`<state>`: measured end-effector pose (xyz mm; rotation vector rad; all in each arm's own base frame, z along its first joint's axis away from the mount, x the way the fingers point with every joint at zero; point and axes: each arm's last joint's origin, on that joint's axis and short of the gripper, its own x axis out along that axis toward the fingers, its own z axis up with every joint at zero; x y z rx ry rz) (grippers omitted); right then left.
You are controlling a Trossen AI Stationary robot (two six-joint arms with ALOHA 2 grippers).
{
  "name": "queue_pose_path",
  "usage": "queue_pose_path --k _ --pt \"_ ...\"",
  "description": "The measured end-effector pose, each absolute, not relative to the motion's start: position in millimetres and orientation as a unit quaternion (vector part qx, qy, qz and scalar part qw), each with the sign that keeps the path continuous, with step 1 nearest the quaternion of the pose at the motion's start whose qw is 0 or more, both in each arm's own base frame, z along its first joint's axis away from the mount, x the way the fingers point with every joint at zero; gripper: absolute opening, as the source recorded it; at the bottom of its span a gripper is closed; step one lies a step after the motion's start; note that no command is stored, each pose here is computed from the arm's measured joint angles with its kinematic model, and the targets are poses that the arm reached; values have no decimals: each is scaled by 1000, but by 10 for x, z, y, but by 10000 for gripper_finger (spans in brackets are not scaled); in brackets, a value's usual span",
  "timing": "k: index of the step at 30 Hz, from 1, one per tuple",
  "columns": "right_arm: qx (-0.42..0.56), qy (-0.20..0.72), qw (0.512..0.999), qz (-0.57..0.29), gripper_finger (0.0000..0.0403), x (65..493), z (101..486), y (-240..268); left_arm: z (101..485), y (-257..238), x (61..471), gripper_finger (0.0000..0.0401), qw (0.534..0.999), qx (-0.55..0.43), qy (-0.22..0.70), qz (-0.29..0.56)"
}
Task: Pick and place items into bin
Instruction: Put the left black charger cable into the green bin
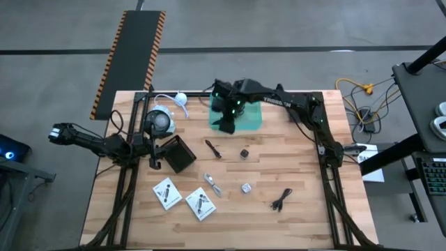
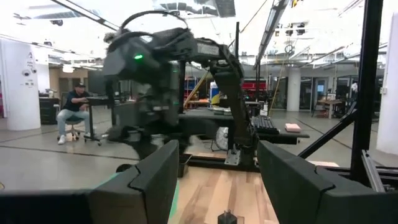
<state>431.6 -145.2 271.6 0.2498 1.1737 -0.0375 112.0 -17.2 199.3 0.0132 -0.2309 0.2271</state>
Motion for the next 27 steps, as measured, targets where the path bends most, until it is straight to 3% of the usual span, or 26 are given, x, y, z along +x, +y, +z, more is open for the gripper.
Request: queue_pose_path --k 6,14,27 --pt "102 555 826 16 127 4452 2678 -1017 1993 -172 1120 203 987 7 -115 113" --pt "153 554 819 -6 120 4549 2334 -757 1930 -177 1138 203 989 13 -99 112" --pt "203 542 814 -51 175 4546 1837 -685 1887 -178 1143 203 989 19 -92 112"
